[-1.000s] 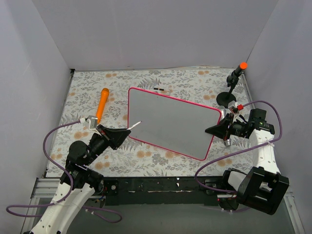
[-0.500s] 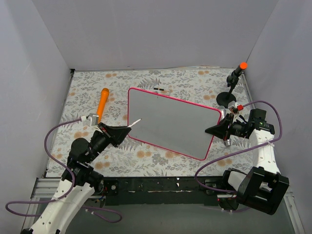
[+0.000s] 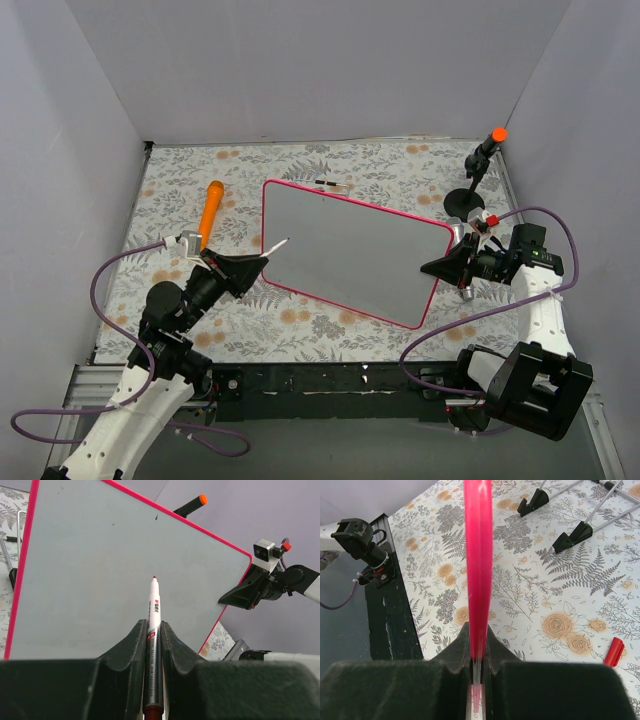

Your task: Write a sentence on the whiteboard

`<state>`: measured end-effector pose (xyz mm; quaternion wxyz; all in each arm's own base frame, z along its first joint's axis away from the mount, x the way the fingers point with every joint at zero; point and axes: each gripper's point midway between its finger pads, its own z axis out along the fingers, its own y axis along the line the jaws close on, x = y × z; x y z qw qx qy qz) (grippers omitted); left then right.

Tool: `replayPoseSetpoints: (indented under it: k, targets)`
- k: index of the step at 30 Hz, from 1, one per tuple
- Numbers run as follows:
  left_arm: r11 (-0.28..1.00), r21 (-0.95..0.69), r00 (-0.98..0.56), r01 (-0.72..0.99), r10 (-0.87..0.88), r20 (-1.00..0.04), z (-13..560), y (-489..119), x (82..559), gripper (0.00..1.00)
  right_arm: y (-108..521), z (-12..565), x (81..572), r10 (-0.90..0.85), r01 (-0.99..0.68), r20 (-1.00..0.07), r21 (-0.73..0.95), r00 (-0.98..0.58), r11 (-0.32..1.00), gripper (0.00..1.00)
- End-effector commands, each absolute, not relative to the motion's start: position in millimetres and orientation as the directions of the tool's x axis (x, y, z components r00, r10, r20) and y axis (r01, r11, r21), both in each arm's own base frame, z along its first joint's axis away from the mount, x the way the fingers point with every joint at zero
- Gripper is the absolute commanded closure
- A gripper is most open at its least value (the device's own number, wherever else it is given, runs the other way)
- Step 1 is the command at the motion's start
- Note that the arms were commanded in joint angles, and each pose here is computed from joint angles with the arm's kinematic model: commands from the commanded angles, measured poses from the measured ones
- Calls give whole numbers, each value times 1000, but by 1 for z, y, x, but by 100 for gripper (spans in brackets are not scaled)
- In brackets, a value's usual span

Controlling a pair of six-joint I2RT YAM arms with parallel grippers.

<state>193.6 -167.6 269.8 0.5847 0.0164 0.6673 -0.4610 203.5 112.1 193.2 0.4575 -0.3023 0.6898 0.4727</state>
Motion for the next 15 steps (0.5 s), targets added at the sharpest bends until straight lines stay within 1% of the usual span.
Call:
replayPoseSetpoints:
  k: [1,7,15]
  targets:
    - [591,-565,-254,576,-528,-810,287,-162,196,100,101,185,214,-96,-872,-947,240,-307,427,99]
    - [601,-566,-251,564,-528,-811,286,-161,199,100,101,185,214,-97,-872,-947,238,-306,427,99]
    - [614,-554,-206,562,-544,-813,297,-156,203,100,102,184,214,-94,-872,-946,243,-310,426,99]
